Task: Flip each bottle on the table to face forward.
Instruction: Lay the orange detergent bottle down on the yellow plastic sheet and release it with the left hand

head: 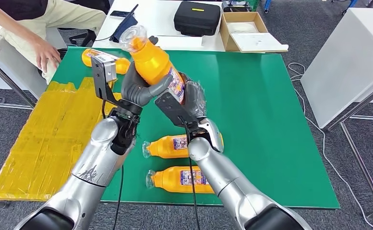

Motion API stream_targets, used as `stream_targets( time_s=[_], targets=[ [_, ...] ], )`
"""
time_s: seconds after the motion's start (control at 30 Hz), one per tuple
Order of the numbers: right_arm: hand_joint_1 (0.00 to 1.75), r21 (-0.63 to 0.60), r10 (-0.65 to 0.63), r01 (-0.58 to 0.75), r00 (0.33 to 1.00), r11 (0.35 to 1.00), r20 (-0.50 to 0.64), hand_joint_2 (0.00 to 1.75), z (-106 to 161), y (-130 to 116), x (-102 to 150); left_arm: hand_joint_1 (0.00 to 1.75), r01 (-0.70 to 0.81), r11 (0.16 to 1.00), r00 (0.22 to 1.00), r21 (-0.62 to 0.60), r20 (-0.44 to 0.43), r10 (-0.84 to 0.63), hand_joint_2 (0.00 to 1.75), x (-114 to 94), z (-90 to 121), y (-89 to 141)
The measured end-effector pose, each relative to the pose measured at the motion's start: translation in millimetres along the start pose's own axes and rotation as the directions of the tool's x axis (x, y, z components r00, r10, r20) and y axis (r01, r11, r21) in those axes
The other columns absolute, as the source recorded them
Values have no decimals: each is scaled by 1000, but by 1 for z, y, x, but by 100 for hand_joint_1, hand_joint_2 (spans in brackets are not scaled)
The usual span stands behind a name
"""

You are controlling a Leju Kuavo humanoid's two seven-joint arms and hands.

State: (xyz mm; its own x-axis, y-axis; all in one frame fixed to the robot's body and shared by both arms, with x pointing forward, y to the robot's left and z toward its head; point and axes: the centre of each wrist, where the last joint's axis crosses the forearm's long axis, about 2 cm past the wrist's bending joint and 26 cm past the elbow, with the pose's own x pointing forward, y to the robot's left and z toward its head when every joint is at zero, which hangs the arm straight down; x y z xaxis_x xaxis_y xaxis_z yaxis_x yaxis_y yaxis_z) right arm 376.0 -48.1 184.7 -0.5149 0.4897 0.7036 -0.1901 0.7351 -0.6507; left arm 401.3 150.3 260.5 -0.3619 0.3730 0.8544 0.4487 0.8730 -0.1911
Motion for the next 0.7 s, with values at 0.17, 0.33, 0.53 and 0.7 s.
stream_targets(
  time_s=[0.17, 0.33, 0.53, 0.7],
  targets=[
    [173, 19, 31, -32, 999, 999, 23, 175, -3, 4, 9, 0, 3, 1000, 1000, 22, -5, -3, 175, -2, 1, 5],
    [174, 27, 52, -53, 998, 998, 28, 175, -6, 3, 12, 0, 2, 1000, 1000, 31, -4, -2, 175, -2, 1, 7],
    [173, 44, 69, -70, 997, 997, 32, 175, -6, 4, 12, 45, 1, 999, 1000, 42, -8, 0, 175, -4, 2, 8],
    [175, 61, 84, -86, 996, 994, 37, 175, -8, 4, 13, 175, 0, 997, 1000, 77, 16, -2, 175, -6, 3, 9]
  ],
)
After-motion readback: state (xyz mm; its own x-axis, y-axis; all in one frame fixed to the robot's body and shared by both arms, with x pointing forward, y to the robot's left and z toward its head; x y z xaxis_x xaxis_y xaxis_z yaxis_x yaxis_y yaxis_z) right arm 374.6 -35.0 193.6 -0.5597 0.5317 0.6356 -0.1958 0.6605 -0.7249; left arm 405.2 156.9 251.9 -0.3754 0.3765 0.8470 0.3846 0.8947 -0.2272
